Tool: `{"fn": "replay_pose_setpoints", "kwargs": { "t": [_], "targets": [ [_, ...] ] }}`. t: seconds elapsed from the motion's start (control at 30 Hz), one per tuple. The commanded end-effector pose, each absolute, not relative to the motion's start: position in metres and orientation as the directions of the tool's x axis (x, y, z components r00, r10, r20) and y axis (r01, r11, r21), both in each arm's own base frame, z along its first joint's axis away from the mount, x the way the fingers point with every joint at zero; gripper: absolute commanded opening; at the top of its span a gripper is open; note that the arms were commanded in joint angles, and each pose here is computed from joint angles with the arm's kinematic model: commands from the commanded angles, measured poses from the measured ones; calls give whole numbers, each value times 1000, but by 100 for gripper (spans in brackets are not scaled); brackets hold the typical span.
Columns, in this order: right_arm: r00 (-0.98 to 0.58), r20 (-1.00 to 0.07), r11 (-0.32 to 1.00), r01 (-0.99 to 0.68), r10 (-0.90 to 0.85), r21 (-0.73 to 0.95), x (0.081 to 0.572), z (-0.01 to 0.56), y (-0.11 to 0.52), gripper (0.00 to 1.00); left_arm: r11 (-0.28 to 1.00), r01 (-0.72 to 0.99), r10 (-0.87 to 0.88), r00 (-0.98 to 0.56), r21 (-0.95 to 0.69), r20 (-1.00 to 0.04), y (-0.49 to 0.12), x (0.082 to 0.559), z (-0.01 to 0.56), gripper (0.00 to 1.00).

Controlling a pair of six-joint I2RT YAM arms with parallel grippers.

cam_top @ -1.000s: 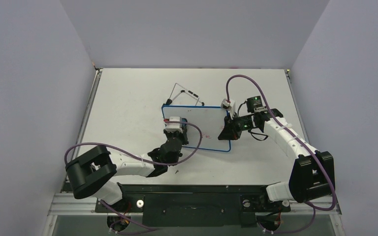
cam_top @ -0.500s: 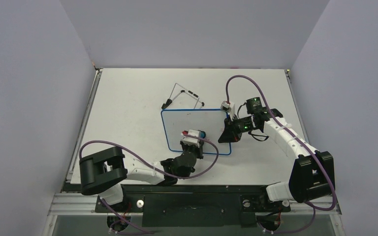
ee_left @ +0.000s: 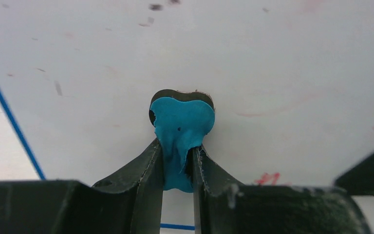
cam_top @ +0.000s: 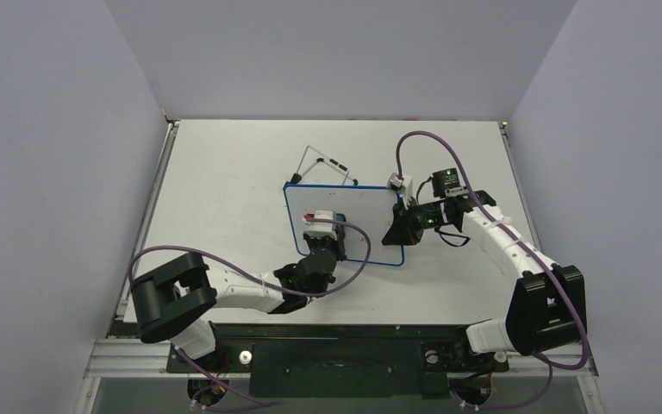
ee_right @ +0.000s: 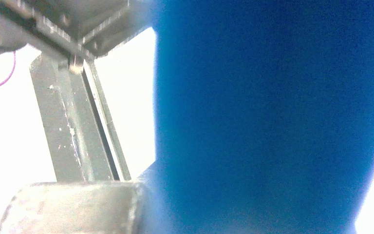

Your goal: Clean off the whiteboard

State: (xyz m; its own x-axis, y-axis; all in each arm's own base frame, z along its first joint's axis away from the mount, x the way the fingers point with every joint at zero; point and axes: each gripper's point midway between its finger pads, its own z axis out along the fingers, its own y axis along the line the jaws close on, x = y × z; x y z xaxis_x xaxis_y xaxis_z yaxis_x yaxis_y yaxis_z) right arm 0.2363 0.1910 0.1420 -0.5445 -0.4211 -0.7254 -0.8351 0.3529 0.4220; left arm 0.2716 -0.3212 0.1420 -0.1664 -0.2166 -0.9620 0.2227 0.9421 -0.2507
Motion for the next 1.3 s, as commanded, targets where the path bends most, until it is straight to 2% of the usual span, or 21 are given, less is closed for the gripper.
{"fn": "replay_pose_setpoints", "kwargs": {
  "t": [0.0, 0.2, 0.4, 0.6, 0.7, 0.9, 1.03, 1.17, 1.27],
  "targets": [
    [-550, -709, 321, -834, -441, 448, 217, 146, 192, 0, 963, 93, -241, -128, -254, -962, -279, 294, 150, 0],
    [-553, -705, 324, -833, -444, 449, 217, 145, 191, 0, 944, 182, -250, -148, -275, -957, -316, 283, 153, 0],
    [-554, -704, 324, -832, -445, 450, 217, 144, 191, 0, 892, 373, -206, -171, -257, -964, -390, 246, 163, 0],
    [-553, -705, 323, -833, -444, 449, 217, 145, 191, 0, 873, 424, -182, -172, -240, -968, -418, 235, 166, 0],
    [-552, -707, 325, -834, -443, 447, 218, 145, 191, 0, 900, 379, -164, -162, -214, -973, -405, 245, 160, 0],
    [-548, -712, 323, -836, -440, 444, 218, 147, 191, 0, 958, 187, -184, -174, -216, -967, -332, 286, 141, 0],
    [-548, -711, 322, -836, -440, 444, 218, 147, 191, 0, 974, 93, -193, -159, -209, -968, -294, 297, 141, 0],
    [-549, -710, 323, -835, -441, 446, 218, 147, 191, 0, 975, 56, -205, -152, -216, -967, -279, 300, 144, 0],
    [-551, -708, 323, -834, -442, 447, 217, 146, 191, 0, 964, 91, -234, -154, -249, -960, -288, 298, 150, 0]
  ]
}}
